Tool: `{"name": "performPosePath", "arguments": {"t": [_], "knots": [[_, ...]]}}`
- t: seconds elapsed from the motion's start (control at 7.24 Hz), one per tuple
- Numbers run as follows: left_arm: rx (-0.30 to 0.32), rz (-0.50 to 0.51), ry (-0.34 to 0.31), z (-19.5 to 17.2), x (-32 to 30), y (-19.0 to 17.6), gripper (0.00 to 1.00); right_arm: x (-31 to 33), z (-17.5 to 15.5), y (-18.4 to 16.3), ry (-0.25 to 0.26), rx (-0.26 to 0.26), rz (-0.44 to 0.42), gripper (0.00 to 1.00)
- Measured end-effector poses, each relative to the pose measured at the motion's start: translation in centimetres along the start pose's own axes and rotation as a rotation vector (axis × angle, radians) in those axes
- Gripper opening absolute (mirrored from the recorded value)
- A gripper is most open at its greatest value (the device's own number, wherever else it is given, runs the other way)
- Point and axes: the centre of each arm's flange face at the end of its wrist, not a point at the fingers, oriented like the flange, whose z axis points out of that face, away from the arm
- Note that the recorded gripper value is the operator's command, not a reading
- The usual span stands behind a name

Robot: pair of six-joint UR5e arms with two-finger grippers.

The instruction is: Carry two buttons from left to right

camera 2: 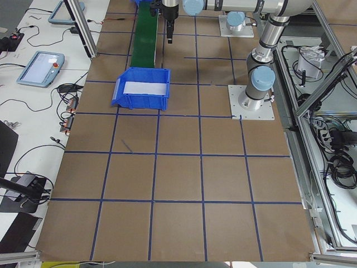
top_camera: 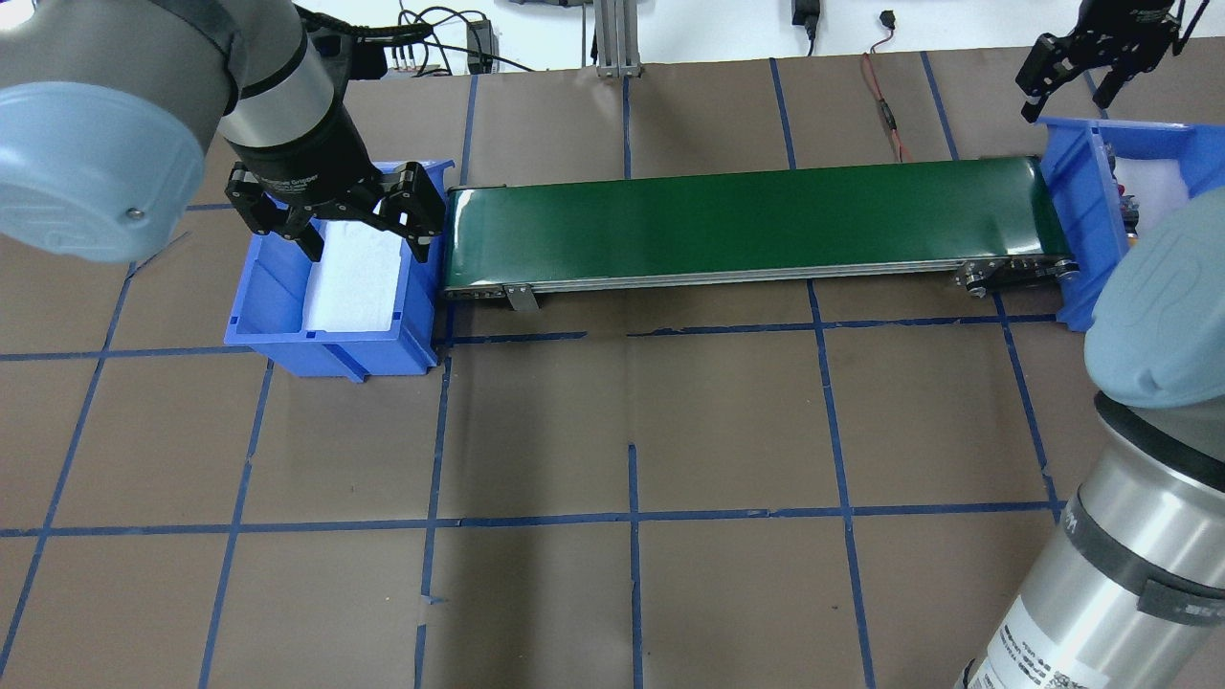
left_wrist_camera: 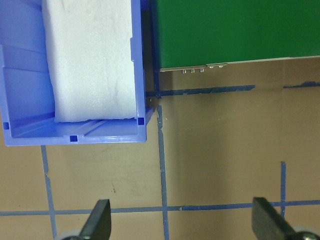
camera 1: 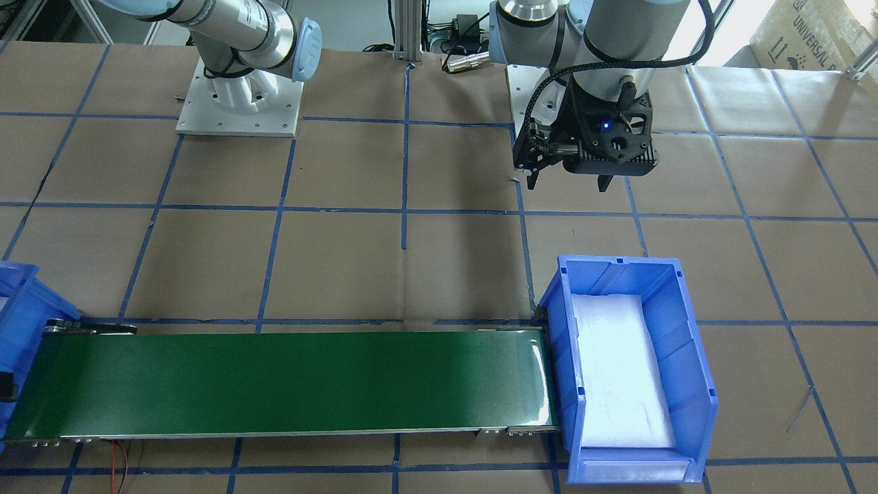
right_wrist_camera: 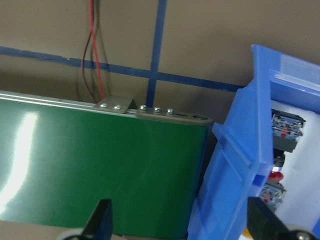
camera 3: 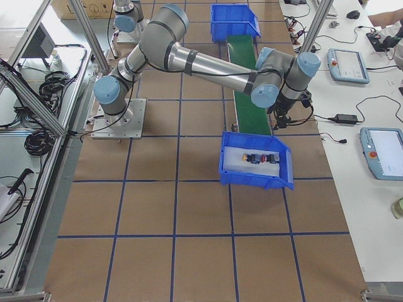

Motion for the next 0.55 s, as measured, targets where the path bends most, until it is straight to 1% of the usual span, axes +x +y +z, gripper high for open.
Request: {"name": "performPosePath", "arguments": {"t": [0.14, 0.28, 0.41, 0.55], "knots": [[0.0, 0.0, 0.0, 0.0, 0.0, 0.0, 1.0, -1.8, -1.1, 0.4, 0.006, 0.001, -0.005, 0.96], [0.0, 0.0, 0.001, 0.0, 0.0, 0.0, 1.0, -3.7, -3.0, 1.0, 0.018, 0.015, 0.0, 0.96], [0.0, -0.001, 0.001, 0.0, 0.0, 0.0, 1.0, -7.0, -4.9, 1.6, 0.027, 0.027, 0.0, 0.96], [0.0, -0.001, 0.001, 0.0, 0.0, 0.0, 1.0, -11.4, -6.3, 2.3, 0.028, 0.023, -0.021, 0.96]]}}
